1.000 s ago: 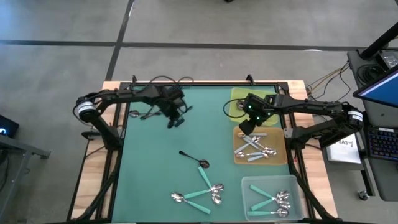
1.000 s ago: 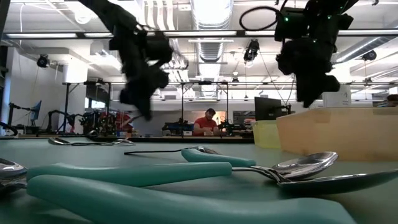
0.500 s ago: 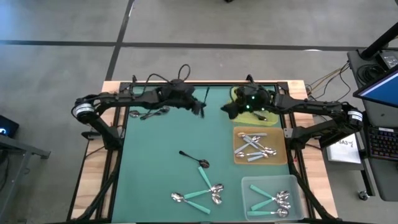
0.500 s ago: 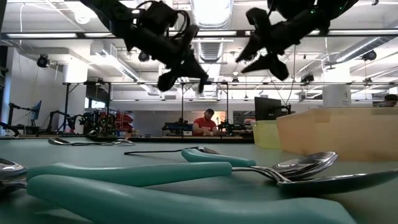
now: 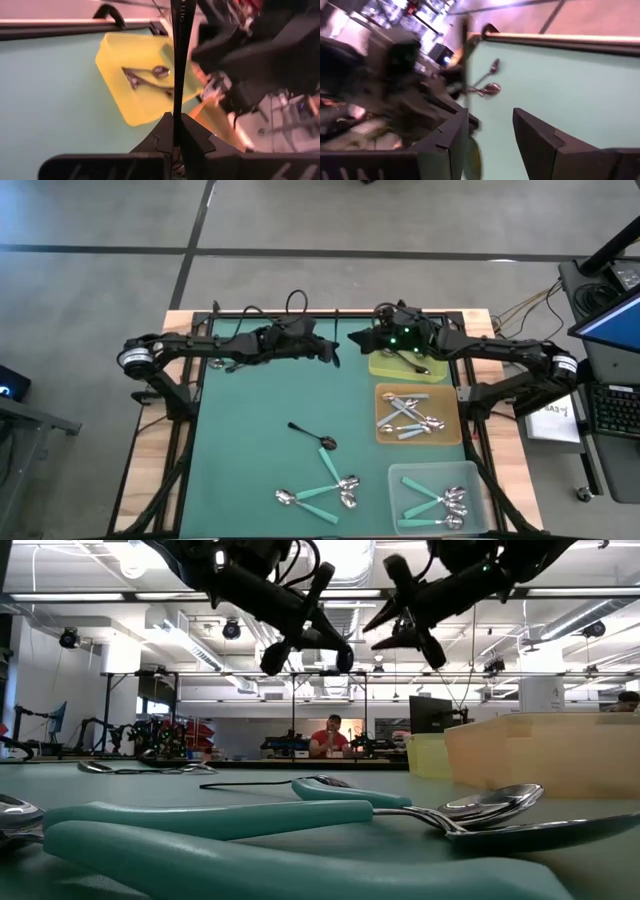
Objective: Sort silverware by color (type)
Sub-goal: Put the black spoon into the yellow bin
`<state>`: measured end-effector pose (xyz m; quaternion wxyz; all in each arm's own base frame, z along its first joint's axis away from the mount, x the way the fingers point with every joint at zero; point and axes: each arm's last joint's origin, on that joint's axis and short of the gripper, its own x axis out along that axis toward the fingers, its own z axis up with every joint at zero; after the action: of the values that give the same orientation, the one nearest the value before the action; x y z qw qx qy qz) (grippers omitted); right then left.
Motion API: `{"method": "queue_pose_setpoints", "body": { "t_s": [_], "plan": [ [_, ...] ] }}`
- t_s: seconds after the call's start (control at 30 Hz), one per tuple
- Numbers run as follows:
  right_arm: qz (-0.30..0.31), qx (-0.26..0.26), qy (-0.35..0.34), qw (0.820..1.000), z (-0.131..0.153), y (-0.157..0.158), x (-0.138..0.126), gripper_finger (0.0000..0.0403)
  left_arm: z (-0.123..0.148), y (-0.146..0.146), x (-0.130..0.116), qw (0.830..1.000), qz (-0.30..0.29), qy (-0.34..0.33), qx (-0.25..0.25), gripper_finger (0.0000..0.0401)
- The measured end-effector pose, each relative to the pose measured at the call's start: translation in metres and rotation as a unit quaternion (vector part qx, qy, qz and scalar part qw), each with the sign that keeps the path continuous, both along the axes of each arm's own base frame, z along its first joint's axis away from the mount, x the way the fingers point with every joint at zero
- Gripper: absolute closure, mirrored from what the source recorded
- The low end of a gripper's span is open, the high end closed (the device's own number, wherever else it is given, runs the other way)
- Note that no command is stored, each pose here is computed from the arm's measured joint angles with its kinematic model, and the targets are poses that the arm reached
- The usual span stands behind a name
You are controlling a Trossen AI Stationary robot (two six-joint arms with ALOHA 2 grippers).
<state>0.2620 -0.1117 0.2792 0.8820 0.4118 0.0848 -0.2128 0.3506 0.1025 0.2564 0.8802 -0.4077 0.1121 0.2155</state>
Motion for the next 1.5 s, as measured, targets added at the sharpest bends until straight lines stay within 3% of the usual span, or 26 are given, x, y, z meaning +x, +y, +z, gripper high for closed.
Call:
{"method": "queue_pose_setpoints", "body": {
  "t_s": [0.23, 0.5, 1.07, 1.27, 1.5],
  "plan": [
    [0.000, 0.014, 0.001, 1.000, -0.013, -0.005, 0.012, 0.0257, -0.004, -0.004, 0.006, 0.999, 0.021, -0.001, -0.027, 0.0401],
    [0.000, 0.007, -0.014, 1.000, -0.010, -0.005, 0.013, 0.0257, -0.014, -0.005, 0.011, 0.998, 0.036, 0.008, -0.043, 0.0401],
    [0.004, -0.003, -0.015, 1.000, -0.009, -0.005, 0.014, 0.0260, -0.003, -0.013, 0.046, 0.999, -0.012, 0.000, -0.036, 0.0401],
    [0.006, 0.000, 0.006, 1.000, -0.013, -0.005, 0.013, 0.0294, -0.002, -0.012, 0.046, 0.999, 0.006, 0.029, -0.020, 0.0401],
    [0.012, -0.014, 0.024, 1.000, -0.015, -0.005, 0.011, 0.0374, -0.002, -0.011, 0.045, 0.999, 0.010, 0.032, -0.019, 0.0401]
  ]
}}
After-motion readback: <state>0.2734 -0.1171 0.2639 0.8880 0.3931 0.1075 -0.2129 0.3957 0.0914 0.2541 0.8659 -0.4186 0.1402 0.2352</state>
